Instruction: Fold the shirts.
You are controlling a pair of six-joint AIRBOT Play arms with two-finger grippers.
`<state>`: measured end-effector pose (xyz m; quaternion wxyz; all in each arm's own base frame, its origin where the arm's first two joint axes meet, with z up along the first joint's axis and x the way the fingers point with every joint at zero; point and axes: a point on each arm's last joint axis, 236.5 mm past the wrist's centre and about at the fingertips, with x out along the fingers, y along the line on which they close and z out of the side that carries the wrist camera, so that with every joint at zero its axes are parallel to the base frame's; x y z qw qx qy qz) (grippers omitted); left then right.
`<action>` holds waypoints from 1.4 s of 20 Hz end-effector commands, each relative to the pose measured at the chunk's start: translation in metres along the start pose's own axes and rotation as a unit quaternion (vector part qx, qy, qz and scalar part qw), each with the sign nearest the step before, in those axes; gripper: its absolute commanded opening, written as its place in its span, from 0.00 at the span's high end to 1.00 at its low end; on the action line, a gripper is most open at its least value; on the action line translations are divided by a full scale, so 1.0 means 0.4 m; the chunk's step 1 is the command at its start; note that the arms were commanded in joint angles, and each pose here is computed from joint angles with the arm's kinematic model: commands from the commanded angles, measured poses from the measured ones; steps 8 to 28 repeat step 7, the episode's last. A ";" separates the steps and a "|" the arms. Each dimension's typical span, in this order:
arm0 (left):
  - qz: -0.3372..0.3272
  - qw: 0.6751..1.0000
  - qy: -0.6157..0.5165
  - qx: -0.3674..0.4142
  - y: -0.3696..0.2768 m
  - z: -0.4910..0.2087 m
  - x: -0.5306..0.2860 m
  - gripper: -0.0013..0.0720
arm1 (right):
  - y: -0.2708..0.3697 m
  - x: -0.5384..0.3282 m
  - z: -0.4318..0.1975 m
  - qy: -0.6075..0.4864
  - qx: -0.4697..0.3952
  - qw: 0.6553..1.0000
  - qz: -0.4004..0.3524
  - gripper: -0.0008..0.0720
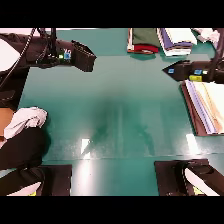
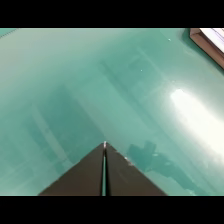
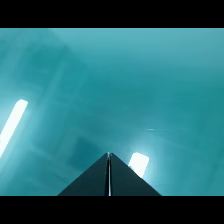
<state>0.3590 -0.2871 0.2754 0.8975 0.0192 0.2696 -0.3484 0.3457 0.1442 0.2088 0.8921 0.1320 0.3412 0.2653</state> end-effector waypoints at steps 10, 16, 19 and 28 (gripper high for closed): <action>0.000 1.000 -0.001 0.000 0.000 0.001 0.000 0.95 | 0.067 0.018 -0.017 0.011 -0.019 0.999 0.029 0.96; 0.000 1.000 -0.001 0.000 0.000 0.001 0.000 0.95 | 0.067 0.018 -0.017 0.011 -0.019 0.999 0.029 0.96; 0.000 1.000 -0.001 0.000 0.000 0.001 0.000 0.95 | 0.067 0.018 -0.017 0.011 -0.019 0.999 0.029 0.96; 0.000 1.000 -0.001 0.000 0.000 0.001 0.000 0.95 | 0.067 0.018 -0.017 0.011 -0.019 0.999 0.029 0.96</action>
